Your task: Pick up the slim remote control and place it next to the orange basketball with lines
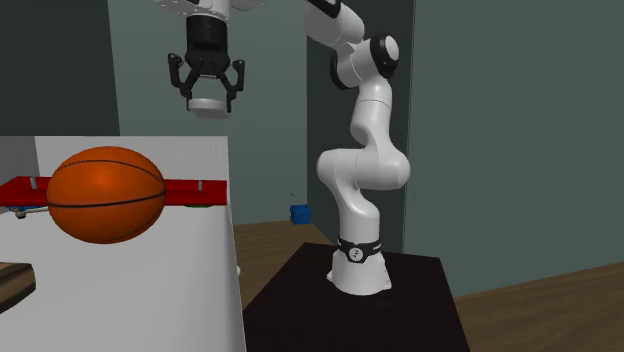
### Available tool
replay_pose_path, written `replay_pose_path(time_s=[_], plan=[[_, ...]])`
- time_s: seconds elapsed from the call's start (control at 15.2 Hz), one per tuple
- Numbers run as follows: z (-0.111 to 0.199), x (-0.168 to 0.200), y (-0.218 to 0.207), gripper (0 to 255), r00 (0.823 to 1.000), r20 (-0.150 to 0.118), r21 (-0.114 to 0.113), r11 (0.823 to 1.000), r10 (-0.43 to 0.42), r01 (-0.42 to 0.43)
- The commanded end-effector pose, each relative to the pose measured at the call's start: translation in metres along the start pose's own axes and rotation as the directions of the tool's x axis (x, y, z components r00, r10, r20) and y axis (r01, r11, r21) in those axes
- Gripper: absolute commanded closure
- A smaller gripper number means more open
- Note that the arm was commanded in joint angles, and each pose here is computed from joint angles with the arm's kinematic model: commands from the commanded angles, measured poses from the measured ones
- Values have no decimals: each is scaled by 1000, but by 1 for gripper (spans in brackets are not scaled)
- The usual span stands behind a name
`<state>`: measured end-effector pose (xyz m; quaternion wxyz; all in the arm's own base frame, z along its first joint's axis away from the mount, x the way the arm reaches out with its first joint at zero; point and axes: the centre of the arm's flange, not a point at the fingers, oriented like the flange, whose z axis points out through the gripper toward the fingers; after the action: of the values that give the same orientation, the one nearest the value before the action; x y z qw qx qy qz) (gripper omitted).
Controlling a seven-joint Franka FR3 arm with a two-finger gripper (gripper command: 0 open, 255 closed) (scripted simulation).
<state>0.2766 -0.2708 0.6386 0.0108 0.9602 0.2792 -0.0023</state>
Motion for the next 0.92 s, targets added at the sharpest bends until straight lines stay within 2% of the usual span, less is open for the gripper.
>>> replay_pose_path(time_s=[0.0,0.86], plan=[[8,-8,0,255,1000,0,0,1000,-1,1],[77,-8,-1,255,1000,0,0,1000,-1,1]])
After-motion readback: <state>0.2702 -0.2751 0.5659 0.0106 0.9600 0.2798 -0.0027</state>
